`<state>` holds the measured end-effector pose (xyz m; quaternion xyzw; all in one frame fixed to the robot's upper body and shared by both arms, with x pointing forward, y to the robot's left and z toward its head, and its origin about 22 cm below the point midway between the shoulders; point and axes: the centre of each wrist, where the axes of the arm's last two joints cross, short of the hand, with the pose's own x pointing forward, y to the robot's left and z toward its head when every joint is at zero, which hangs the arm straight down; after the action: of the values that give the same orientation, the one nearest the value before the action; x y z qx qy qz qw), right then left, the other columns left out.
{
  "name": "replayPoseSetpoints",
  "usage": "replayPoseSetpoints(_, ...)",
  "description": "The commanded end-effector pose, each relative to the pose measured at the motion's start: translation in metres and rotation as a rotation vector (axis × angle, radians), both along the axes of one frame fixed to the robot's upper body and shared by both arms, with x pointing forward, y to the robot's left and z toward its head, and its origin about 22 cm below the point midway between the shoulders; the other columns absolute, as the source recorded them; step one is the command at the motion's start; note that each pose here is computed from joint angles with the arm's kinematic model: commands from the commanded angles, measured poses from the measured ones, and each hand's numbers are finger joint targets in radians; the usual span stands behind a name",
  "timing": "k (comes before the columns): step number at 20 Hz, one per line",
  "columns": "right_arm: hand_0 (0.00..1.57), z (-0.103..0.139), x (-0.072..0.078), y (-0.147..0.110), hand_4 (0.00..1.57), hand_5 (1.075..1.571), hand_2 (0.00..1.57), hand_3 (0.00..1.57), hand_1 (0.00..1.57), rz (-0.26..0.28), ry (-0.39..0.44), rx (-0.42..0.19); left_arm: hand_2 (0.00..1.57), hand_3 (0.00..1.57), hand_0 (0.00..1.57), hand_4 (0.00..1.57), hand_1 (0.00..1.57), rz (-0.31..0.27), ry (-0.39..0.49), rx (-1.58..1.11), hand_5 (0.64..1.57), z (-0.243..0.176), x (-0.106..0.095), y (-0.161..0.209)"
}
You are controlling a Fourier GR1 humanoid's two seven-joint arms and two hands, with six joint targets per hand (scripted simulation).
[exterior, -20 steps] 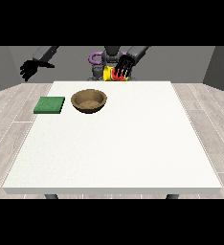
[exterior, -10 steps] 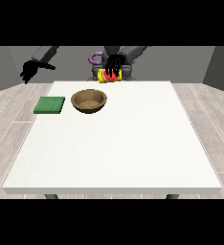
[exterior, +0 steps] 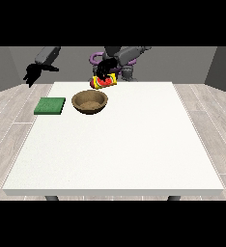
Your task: Pick the cup and pour the ball into the bowl, then pick the bowl and place it on the pad
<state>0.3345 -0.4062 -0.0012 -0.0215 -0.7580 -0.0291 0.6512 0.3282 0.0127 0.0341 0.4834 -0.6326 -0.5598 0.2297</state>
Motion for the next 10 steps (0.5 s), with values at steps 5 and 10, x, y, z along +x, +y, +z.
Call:
replayPoseSetpoints(5,0.00,0.019,0.006,-0.016,0.00,1.519,0.00,0.18,0.00,0.010,0.006,0.013,1.57,1.57,0.70,1.20,0.70,-0.037,-0.120,0.304,1.416,0.030,0.006,-0.023)
replayPoseSetpoints(10,0.00,-0.017,-0.014,-0.007,0.00,1.515,0.00,0.19,0.00,-0.032,0.041,0.012,1.57,1.57,1.55,1.20,1.55,-0.049,-0.167,0.418,1.457,0.047,0.010,-0.027)
